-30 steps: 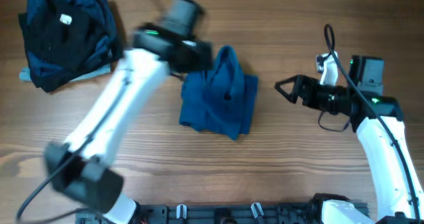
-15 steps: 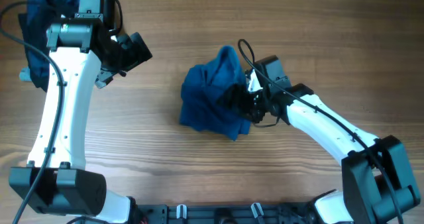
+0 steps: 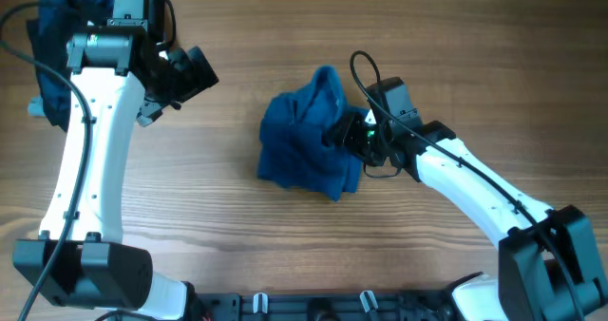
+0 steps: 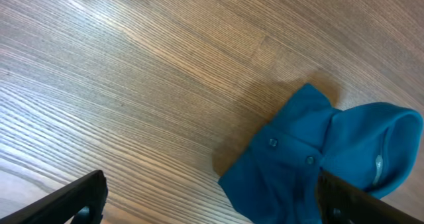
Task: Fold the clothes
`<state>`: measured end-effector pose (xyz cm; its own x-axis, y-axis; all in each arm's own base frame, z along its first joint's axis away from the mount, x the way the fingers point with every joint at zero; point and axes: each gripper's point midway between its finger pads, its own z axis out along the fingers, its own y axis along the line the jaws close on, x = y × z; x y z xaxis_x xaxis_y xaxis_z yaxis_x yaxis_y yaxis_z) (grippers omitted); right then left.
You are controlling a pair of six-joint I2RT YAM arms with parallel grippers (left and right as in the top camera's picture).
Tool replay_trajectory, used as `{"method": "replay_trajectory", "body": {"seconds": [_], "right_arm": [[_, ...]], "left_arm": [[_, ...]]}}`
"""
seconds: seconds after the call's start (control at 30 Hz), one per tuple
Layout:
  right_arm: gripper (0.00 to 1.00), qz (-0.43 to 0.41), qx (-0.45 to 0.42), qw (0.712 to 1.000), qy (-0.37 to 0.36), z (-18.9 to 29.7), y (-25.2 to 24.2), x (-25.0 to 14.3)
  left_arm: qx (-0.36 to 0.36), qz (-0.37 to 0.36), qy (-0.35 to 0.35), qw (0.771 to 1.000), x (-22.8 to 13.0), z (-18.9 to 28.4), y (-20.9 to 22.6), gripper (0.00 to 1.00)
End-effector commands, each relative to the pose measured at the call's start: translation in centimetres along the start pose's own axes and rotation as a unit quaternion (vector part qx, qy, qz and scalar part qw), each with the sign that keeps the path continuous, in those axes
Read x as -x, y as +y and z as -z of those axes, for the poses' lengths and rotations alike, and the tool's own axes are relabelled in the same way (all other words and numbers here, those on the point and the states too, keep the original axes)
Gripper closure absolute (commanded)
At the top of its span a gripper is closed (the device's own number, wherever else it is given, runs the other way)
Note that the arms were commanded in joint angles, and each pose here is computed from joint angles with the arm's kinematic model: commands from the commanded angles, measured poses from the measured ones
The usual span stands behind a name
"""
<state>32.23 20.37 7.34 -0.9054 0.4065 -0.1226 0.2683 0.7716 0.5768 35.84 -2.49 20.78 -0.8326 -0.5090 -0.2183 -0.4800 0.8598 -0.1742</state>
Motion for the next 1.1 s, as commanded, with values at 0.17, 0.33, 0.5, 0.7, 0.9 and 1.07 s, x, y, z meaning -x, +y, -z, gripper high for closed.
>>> {"method": "replay_trajectory", "body": {"seconds": [0.17, 0.33, 0.5, 0.7, 0.9, 1.07], "right_arm": [[0.49, -0.009, -0.031, 0.999, 0.016, -1.0, -1.5, -0.6], [0.84, -0.01, -0.034, 0.999, 0.018, -1.0, -1.6, -0.8], [0.92, -0.005, -0.023, 1.0, 0.019, -0.1, -1.0, -1.0], [0.96, -0.006, -0.014, 1.0, 0.012, 3.6, -0.1, -1.9], [0.96, -0.017, -0.031, 0.997, 0.073, 3.9, -0.6, -5.4], [0.96, -0.05, -0.105, 0.992, 0.051, 3.3, -1.7, -7.9]], "left_arm": [[0.002, 0.007, 0.006, 1.0, -0.1, -0.2, 0.1, 0.0], [0.002, 0.007, 0.006, 1.0, -0.1, -0.2, 0.1, 0.0], [0.002, 0.007, 0.006, 1.0, -0.1, -0.2, 0.1, 0.0], [0.002, 0.007, 0.006, 1.0, 0.0, -0.2, 0.1, 0.0], [0.002, 0.007, 0.006, 1.0, 0.0, -0.2, 0.1, 0.0], [0.002, 0.007, 0.006, 1.0, 0.0, -0.2, 0.1, 0.0]]}}
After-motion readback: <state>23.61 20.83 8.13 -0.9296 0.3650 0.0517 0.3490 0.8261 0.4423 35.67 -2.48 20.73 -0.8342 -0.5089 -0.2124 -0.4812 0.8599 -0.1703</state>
